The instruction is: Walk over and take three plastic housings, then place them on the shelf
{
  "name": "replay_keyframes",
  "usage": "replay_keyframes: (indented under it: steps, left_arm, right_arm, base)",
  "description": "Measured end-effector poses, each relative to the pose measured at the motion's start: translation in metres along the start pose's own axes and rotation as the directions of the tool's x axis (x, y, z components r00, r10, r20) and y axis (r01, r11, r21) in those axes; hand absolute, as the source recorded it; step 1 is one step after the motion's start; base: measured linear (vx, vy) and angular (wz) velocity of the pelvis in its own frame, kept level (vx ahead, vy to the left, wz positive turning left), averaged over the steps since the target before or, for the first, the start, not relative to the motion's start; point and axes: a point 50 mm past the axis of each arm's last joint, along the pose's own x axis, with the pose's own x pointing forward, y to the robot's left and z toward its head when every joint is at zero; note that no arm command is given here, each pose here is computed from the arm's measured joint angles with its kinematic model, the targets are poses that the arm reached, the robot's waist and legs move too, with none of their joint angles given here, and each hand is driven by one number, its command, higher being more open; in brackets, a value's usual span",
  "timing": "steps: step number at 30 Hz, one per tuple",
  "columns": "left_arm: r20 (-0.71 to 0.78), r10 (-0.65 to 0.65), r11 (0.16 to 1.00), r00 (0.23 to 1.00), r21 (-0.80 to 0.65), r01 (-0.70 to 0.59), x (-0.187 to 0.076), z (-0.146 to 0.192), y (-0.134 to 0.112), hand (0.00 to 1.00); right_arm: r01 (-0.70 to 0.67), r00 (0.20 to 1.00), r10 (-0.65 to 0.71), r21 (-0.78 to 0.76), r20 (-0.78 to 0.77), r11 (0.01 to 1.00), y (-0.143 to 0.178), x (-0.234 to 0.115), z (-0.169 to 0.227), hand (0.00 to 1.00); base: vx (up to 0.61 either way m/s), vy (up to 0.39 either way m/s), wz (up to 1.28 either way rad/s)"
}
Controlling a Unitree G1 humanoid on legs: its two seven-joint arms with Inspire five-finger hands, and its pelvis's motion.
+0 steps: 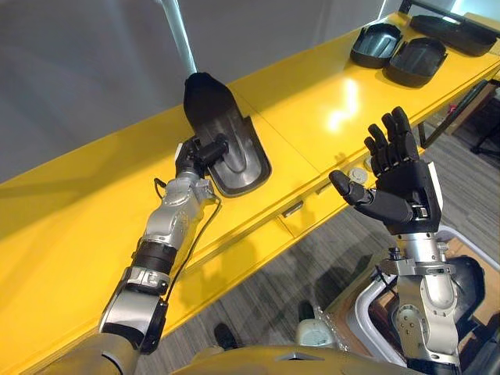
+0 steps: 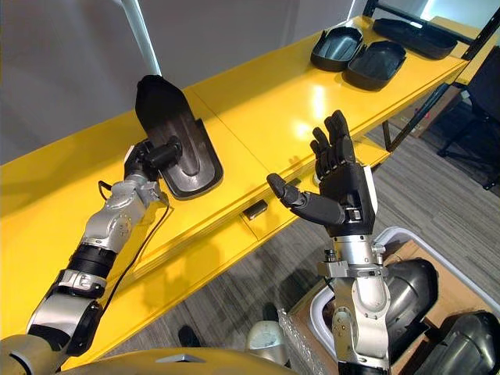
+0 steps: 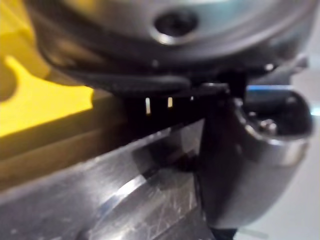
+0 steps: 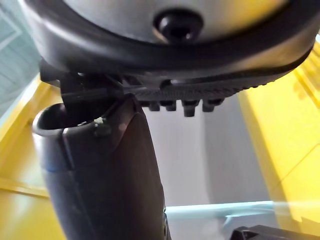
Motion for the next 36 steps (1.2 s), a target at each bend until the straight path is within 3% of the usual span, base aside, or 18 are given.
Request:
replay_keyframes:
  steps: [9, 20, 28, 36]
  left_arm:
    - [0.022, 0.041, 0.999, 0.999, 0.012, -0.042, 0.0, 0.001, -0.002, 1.0]
    - [0.059, 0.184, 0.981, 0.981, 0.045, -0.187, 0.005, 0.007, -0.017, 1.0]
    - [0.117, 0.323, 0.939, 0.939, 0.088, -0.334, 0.004, 0.008, -0.009, 1.0]
    - [0.134, 0.373, 0.912, 0.918, 0.127, -0.389, 0.002, 0.009, -0.003, 1.0]
  right_arm:
    - [-0.015, 1.0, 0.015, -0.001, 0.003, 1.0, 0.002, 0.005, 0.0, 1.0]
    - [-0.025, 1.0, 0.026, 0.036, -0.014, 0.999, 0.013, 0.005, -0.005, 1.0]
    - [-0.022, 0.999, 0.024, 0.053, -0.026, 0.998, 0.017, 0.004, -0.008, 1.0]
    - [-0.024, 0.999, 0.027, 0.074, -0.046, 0.997, 0.022, 0.0, -0.012, 1.0]
  base:
    - [0.0, 0.002, 0.01]
    - [0.0, 0.0, 0.0]
    - [0.0, 0.0, 0.0]
    - [0.01, 0.002, 0.02]
